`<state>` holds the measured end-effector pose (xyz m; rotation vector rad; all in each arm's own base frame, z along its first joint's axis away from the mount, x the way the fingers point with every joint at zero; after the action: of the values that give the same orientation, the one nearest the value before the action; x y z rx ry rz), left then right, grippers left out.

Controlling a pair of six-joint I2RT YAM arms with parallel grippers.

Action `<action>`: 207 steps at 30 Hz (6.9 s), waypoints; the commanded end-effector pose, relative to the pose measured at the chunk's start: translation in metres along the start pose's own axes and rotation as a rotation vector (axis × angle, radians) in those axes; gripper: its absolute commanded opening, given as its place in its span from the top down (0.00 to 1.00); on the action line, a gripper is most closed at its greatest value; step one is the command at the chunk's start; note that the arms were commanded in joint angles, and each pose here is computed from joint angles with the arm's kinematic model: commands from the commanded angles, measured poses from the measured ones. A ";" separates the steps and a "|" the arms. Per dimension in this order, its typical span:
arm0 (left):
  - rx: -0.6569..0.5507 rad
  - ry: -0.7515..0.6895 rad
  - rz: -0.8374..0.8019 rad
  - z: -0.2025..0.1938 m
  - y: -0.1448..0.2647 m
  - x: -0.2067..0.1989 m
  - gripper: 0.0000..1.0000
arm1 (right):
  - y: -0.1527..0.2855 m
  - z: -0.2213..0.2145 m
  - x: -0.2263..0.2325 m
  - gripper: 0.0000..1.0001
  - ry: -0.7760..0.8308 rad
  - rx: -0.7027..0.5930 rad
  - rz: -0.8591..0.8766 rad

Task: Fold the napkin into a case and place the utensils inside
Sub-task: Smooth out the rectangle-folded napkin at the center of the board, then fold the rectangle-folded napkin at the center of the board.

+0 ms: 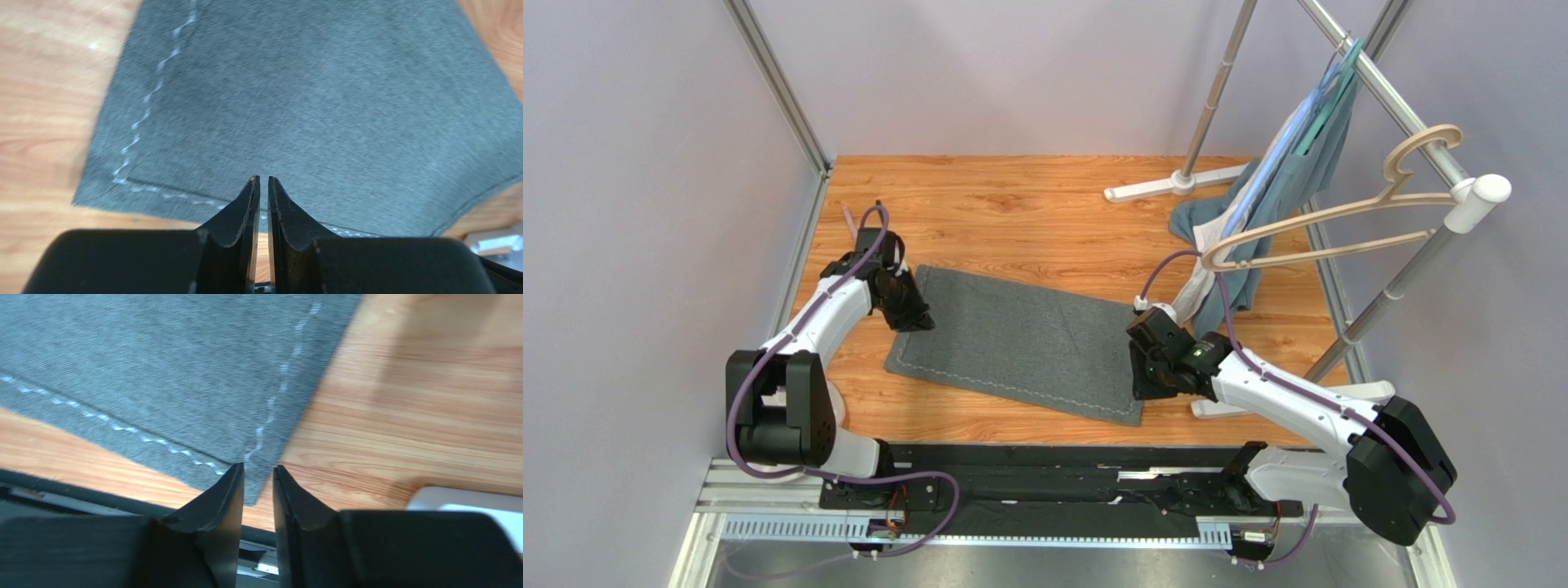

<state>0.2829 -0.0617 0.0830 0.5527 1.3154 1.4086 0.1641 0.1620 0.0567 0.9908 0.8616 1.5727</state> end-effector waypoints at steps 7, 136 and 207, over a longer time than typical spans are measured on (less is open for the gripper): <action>-0.031 0.033 -0.082 0.067 -0.036 -0.035 0.88 | -0.032 -0.009 0.003 0.91 -0.013 0.000 -0.016; 0.150 -0.182 -0.299 -0.097 -0.069 -0.239 0.84 | 0.042 0.178 0.058 1.00 0.016 -0.251 0.155; -0.003 -0.041 0.027 -0.052 -0.020 -0.028 0.89 | -0.029 0.163 0.266 1.00 -0.049 -0.042 0.331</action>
<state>0.2516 -0.1207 0.0592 0.5793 1.2952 1.3943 0.2868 0.4109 0.1140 1.1449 0.7441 1.7501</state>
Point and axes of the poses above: each gripper's point midway between its finger pads, its own y axis back along the fingers, its own x axis along the line the jaws close on, z = x × y, the point moved 1 cm from there along y, back along the fingers, and after that the axes turned 2 degrees about -y, right-handed, at the moved point
